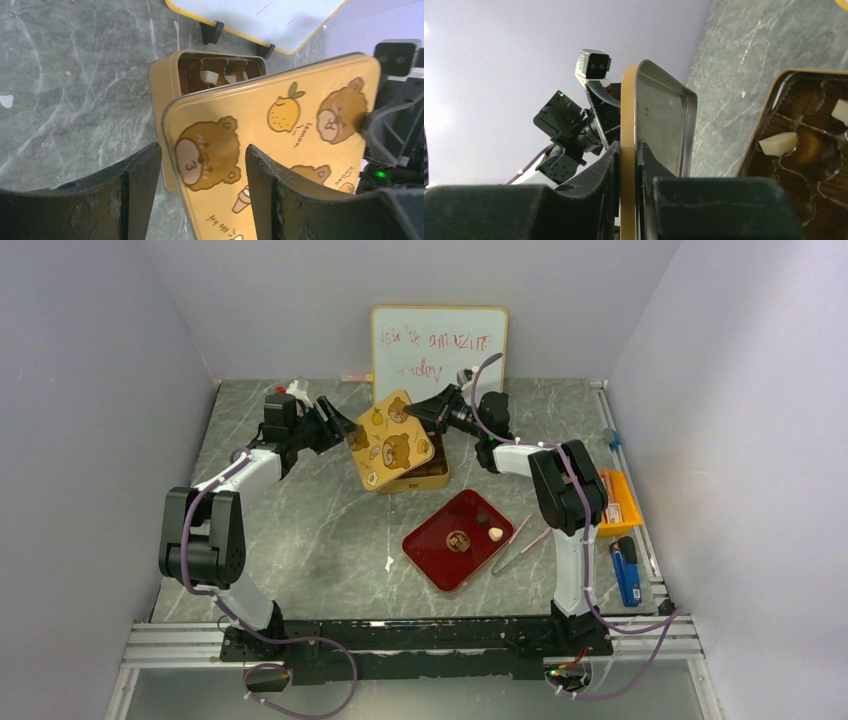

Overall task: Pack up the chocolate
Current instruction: Close the box lid on the packing box.

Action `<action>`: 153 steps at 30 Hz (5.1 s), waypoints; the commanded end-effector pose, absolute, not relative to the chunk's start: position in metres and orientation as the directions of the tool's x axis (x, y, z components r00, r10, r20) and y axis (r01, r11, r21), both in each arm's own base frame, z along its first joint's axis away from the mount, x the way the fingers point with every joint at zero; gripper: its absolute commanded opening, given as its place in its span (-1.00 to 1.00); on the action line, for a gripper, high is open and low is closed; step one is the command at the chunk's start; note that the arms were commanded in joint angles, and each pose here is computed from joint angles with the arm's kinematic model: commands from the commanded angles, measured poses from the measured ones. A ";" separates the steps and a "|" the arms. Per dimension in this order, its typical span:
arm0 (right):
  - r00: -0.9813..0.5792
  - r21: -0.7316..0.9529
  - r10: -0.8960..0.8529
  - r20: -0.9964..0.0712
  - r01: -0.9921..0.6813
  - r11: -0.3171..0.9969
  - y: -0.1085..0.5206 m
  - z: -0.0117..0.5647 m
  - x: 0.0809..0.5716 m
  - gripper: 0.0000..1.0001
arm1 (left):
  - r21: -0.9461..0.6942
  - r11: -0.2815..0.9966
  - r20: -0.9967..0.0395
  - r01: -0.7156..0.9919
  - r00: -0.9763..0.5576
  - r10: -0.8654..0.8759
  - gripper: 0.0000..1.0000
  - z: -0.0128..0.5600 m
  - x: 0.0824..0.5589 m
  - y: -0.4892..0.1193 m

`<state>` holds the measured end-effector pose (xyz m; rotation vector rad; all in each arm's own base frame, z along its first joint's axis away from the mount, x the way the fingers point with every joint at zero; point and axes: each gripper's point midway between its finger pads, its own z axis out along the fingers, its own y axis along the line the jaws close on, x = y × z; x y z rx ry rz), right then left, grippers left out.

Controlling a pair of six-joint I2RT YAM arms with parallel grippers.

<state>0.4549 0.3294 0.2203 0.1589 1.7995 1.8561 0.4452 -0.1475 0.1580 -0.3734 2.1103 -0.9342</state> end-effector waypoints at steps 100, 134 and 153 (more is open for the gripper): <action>-0.640 0.779 0.495 -0.588 -0.281 0.561 0.241 0.153 0.526 -0.11 | -0.736 0.631 -0.560 0.244 -0.744 -0.364 0.29 0.128 0.433 -0.258; -0.633 0.637 0.397 -0.665 -0.204 0.743 0.211 0.126 0.519 0.14 | -0.732 0.640 -0.551 0.234 -0.756 -0.353 0.28 0.119 0.423 -0.256; -0.714 0.609 0.358 -0.602 -0.120 0.784 0.201 0.085 0.489 0.14 | -0.746 0.633 -0.523 0.208 -0.772 -0.363 0.28 0.104 0.421 -0.256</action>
